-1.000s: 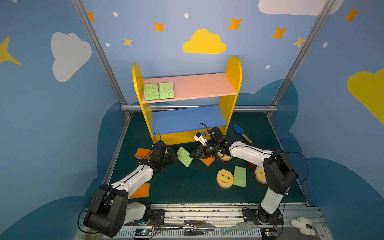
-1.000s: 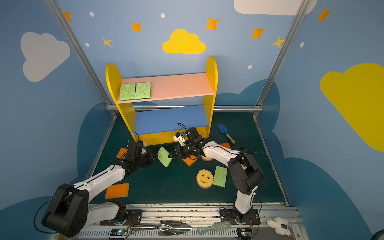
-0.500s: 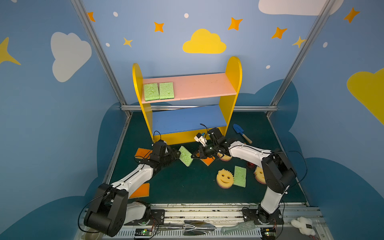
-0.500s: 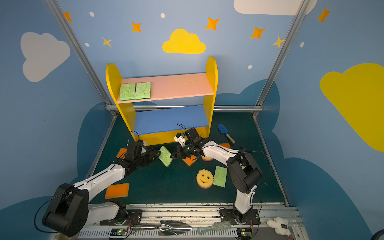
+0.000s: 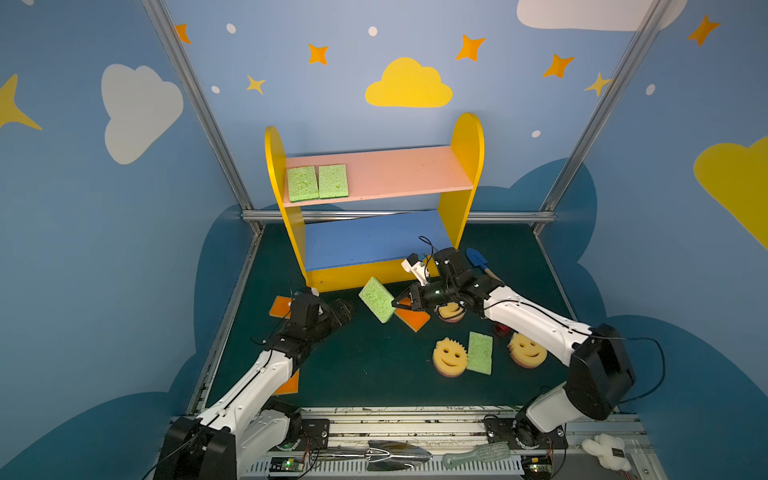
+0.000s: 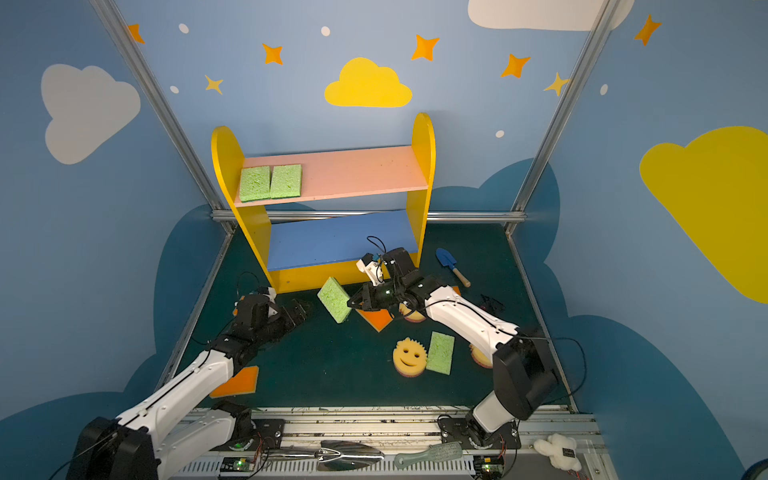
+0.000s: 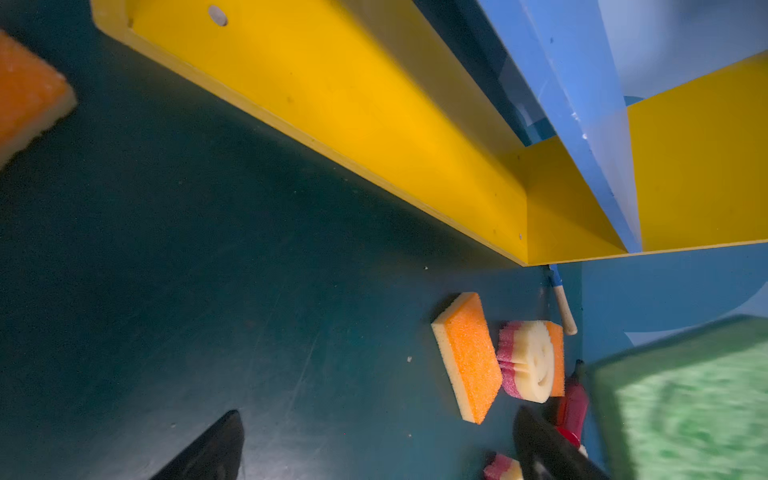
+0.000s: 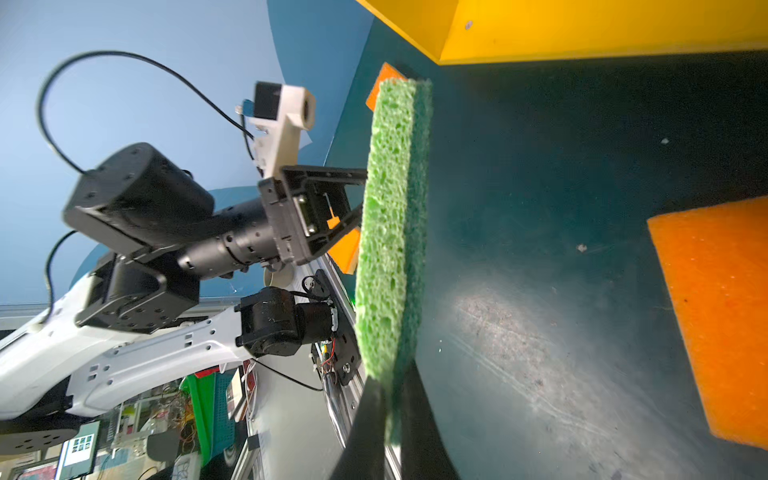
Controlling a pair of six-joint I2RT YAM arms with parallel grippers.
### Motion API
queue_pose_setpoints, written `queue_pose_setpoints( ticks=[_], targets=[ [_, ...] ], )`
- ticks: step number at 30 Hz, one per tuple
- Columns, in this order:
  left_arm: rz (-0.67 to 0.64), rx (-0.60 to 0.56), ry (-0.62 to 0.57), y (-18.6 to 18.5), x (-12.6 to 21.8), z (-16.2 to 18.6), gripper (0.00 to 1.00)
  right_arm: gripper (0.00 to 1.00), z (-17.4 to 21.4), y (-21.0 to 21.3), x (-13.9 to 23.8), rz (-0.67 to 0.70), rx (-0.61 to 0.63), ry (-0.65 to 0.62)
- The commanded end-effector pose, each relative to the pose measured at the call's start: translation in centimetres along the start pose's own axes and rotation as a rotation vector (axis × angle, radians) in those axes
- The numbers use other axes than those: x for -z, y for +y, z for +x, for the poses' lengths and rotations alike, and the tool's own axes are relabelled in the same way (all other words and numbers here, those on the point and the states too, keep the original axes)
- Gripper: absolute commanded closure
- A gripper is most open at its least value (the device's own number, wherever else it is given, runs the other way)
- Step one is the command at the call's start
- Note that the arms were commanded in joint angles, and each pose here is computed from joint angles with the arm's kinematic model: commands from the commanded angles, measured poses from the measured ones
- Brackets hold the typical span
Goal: Place and organize the cleaning sponges onto the shelf
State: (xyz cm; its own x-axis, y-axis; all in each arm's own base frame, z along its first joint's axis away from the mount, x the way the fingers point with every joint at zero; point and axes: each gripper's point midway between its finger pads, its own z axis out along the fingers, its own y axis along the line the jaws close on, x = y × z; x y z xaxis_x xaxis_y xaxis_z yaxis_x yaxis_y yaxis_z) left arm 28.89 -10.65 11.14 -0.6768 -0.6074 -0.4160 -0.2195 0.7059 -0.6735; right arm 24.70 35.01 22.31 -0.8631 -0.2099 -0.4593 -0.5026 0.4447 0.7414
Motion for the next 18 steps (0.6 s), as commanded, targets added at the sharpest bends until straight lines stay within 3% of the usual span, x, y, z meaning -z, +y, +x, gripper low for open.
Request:
queue_pose_setpoints(
  ticks=[1, 8, 18],
  targets=[
    [-0.018, 0.014, -0.020, 1.1, 0.9, 0.1, 0.01, 1.00, -1.0, 1.4, 2.3, 0.033, 0.065, -0.054],
    [-0.003, 0.001, -0.018, 1.7, 1.7, 0.9, 0.01, 1.00, -5.2, 5.5, 7.3, 0.043, 0.209, -0.270],
    [0.002, -0.014, 0.003, 1.7, 0.9, 1.2, 0.01, 1.00, -12.1, 11.5, 12.0, -0.015, 0.317, -0.381]
  ],
)
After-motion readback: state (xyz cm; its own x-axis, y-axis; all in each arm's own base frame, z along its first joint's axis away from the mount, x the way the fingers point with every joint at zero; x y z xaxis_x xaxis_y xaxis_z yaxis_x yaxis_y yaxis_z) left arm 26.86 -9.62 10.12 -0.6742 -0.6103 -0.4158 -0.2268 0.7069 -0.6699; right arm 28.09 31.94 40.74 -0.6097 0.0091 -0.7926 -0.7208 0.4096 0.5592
